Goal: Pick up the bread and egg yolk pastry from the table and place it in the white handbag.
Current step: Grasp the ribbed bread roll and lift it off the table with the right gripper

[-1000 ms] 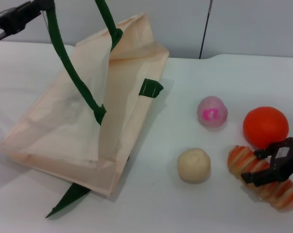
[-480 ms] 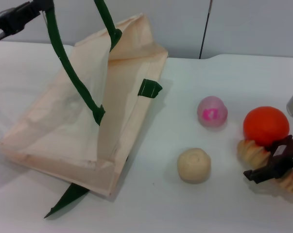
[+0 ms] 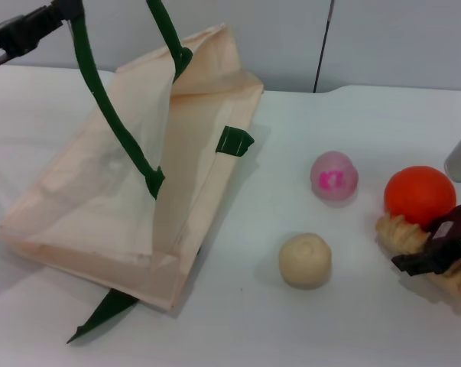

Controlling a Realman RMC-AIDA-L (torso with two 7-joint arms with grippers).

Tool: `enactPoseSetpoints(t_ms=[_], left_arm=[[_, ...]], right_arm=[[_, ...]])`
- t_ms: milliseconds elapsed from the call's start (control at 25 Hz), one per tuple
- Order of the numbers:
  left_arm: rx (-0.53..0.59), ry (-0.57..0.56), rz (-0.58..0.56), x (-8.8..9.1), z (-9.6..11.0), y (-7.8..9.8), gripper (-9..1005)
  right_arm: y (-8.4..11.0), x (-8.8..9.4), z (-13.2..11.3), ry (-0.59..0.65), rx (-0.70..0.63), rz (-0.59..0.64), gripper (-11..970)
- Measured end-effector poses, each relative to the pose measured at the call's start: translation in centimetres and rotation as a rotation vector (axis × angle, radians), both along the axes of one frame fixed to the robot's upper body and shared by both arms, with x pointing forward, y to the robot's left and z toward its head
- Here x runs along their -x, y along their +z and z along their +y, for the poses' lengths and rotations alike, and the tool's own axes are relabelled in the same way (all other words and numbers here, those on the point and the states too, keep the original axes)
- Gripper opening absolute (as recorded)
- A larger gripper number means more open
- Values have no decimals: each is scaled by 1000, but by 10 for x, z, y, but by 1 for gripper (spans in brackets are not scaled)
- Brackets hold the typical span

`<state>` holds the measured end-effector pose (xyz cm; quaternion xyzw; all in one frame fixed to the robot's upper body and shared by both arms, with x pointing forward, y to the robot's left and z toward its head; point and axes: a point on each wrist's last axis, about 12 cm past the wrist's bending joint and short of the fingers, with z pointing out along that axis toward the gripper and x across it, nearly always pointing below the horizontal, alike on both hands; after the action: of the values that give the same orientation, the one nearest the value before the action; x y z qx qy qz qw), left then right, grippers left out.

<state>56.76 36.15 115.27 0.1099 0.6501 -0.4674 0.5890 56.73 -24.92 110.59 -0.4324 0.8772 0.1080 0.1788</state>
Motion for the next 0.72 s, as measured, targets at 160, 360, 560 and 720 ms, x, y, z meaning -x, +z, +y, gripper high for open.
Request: enactPoseSetpoints(t_ms=[160, 360, 560, 720], left_arm=[[3, -1, 2, 0, 0, 0, 102], [8, -12, 0, 1, 0, 1, 102], [12, -28, -8, 0, -1, 4, 102], [25, -60, -16, -2, -5, 8, 103]], right_arm=[[4, 1, 0, 6, -2, -17, 591], [14, 2, 0, 60, -28, -35, 533], [37, 0, 4, 153, -120, -83, 486], [59, 0, 8, 223, -211, -141, 466]])
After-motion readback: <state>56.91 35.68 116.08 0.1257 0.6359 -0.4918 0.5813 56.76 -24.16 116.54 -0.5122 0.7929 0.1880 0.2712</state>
